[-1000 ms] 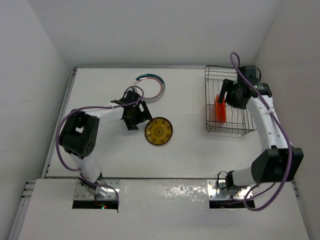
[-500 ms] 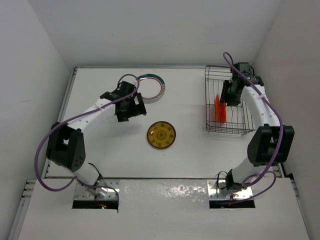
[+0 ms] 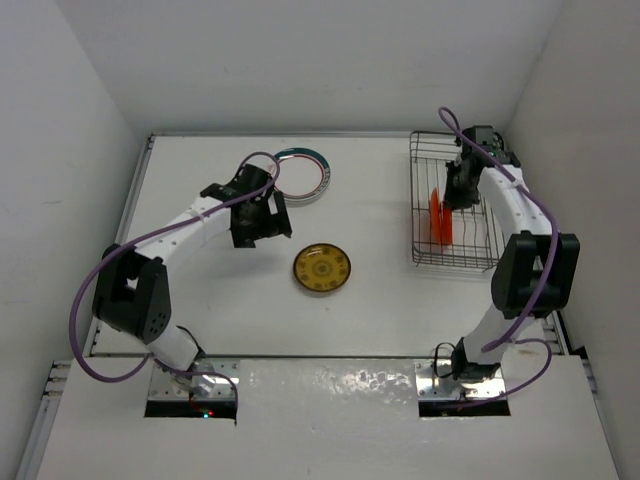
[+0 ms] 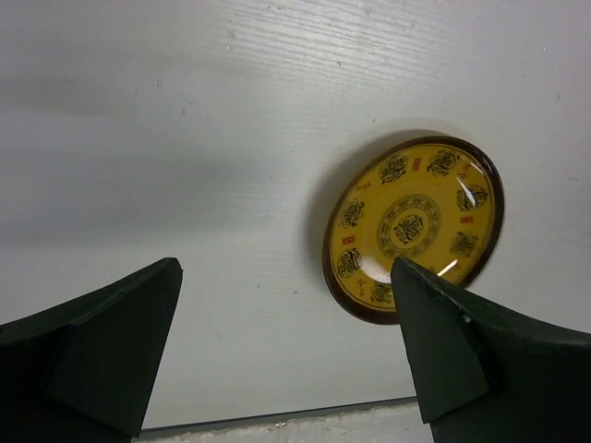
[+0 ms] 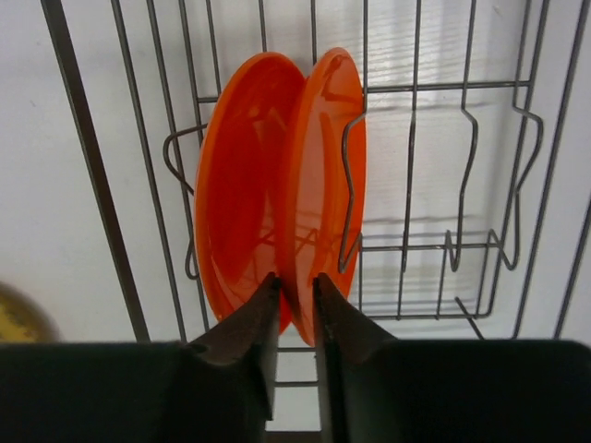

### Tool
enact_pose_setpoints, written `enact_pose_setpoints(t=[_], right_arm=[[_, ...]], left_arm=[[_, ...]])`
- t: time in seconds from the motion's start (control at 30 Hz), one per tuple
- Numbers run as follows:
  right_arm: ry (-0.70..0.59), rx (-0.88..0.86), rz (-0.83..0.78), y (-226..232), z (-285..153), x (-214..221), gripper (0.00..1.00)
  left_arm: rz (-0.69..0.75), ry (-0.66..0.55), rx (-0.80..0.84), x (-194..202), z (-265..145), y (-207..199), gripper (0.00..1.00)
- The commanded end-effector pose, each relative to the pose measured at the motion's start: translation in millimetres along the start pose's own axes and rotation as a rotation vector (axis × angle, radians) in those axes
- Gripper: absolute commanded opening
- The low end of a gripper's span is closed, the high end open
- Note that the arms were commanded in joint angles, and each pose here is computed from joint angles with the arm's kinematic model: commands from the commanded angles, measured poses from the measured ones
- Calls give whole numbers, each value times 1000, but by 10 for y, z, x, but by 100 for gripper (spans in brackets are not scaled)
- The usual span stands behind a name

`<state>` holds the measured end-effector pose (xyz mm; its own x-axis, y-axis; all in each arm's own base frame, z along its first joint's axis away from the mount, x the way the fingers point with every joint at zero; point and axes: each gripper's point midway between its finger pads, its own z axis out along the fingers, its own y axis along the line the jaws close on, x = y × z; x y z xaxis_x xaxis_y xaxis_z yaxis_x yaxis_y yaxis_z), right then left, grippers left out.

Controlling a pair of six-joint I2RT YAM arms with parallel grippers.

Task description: Unload the plates from the dish rack

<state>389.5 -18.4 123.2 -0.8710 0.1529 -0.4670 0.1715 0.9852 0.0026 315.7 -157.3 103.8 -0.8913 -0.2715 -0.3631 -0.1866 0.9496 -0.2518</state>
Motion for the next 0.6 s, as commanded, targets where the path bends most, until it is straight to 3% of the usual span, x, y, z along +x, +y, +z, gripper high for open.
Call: enact_pose_setpoints(t=[0.0, 0.1, 0.33, 0.57], right_arm=[[-46, -69, 8, 25, 66, -119, 17], [-68, -131, 41, 32, 81, -142, 1], [-206, -189, 33, 62, -274, -397, 0], [-384, -214, -34, 82, -1092, -807, 0]], left_arm=[[22, -39, 40, -140, -139, -125, 94], [25, -41, 37, -155, -153, -128, 94], [13, -62, 60, -241, -269, -208, 94], [-4, -123, 109, -506, -515, -416, 94]])
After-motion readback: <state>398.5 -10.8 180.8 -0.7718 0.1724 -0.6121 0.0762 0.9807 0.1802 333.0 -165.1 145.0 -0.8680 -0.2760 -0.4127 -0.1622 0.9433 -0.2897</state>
